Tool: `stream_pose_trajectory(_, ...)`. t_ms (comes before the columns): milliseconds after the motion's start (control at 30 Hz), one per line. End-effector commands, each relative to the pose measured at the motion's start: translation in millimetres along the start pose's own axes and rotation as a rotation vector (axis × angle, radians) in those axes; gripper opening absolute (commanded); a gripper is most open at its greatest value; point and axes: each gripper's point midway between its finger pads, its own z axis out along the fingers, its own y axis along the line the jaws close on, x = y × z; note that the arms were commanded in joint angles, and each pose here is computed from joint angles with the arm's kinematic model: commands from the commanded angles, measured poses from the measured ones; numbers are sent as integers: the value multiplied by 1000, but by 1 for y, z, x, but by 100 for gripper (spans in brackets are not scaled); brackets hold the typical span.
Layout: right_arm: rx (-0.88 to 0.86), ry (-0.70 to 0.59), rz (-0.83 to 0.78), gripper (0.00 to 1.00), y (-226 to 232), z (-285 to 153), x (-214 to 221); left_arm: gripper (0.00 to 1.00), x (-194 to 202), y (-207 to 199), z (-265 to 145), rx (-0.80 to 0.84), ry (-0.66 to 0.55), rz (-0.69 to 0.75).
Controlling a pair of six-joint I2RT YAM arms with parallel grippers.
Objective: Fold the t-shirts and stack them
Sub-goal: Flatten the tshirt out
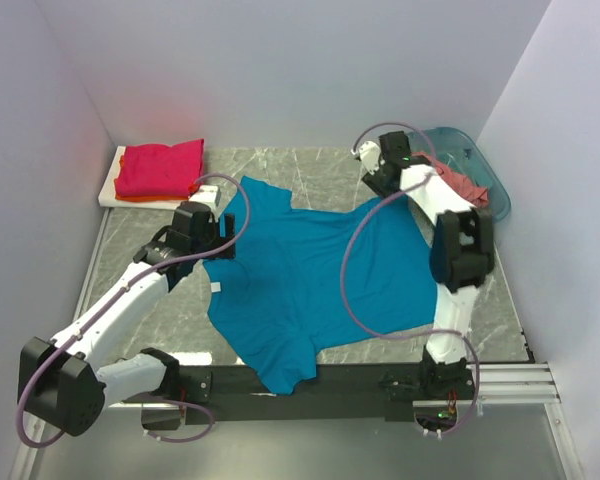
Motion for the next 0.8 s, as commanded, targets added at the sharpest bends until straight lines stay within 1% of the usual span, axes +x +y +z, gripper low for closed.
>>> stream_pose_trajectory(0,-314,-145,12,59,39,-82,11,85,-6,-5,2,22,-19,-41)
stream_pose_trajectory(33,-355,-168,0,59,44,-103,21,85,-5,-6,4,25,-14,-56)
stream_pose_trajectory(67,-447,-157,7,59,70,-105,42,84,-4,-7,5,33,-7,-92)
stream_pose_trajectory(100,-485,-159,14,59,77,-111,55,83,-4,-6,7,32,-5,-114)
stream_pose_trajectory(133,-495,-162,18,59,75,-123,73,83,-2,-5,11,25,18,-139)
stream_pose_trajectory(167,-552,-126,37,59,94,-122,99,81,-1,0,14,14,36,-215)
stream_pose_trajectory(200,-566,-115,34,59,102,-125,110,81,2,-4,16,46,64,-253)
stream_pose_trajectory(233,-547,-114,48,59,96,-130,127,81,10,-2,20,44,98,-292)
stream_pose_trajectory(267,-546,-68,110,59,98,-126,158,80,13,5,22,24,111,-376)
stream_pose_trajectory(300,-530,-50,129,59,96,-126,171,80,24,8,24,19,139,-418)
stream_pose_trajectory(333,-497,-40,152,59,89,-126,183,80,28,11,25,1,143,-492)
stream_pose_trajectory(367,-480,1,210,59,86,-124,206,81,31,18,27,-21,144,-542)
stream_pose_trajectory(400,-468,26,242,59,83,-123,219,81,44,23,29,-51,162,-584)
stream_pose_trajectory(433,-476,43,264,59,85,-122,230,81,48,30,30,-99,154,-650)
stream_pose_trajectory(467,-469,58,305,59,82,-121,244,80,54,37,31,-140,159,-680)
stream_pose_trajectory(533,-469,70,325,59,82,-118,255,78,68,47,35,-209,174,-733)
stream_pose_trajectory(633,-466,78,368,59,85,-113,264,73,83,52,41,-273,216,-779)
stream_pose_trajectory(700,-473,81,387,59,90,-111,266,72,92,45,47,-241,248,-796)
stream_pose_trajectory(767,-483,70,410,59,96,-109,265,67,104,43,52,-251,286,-813)
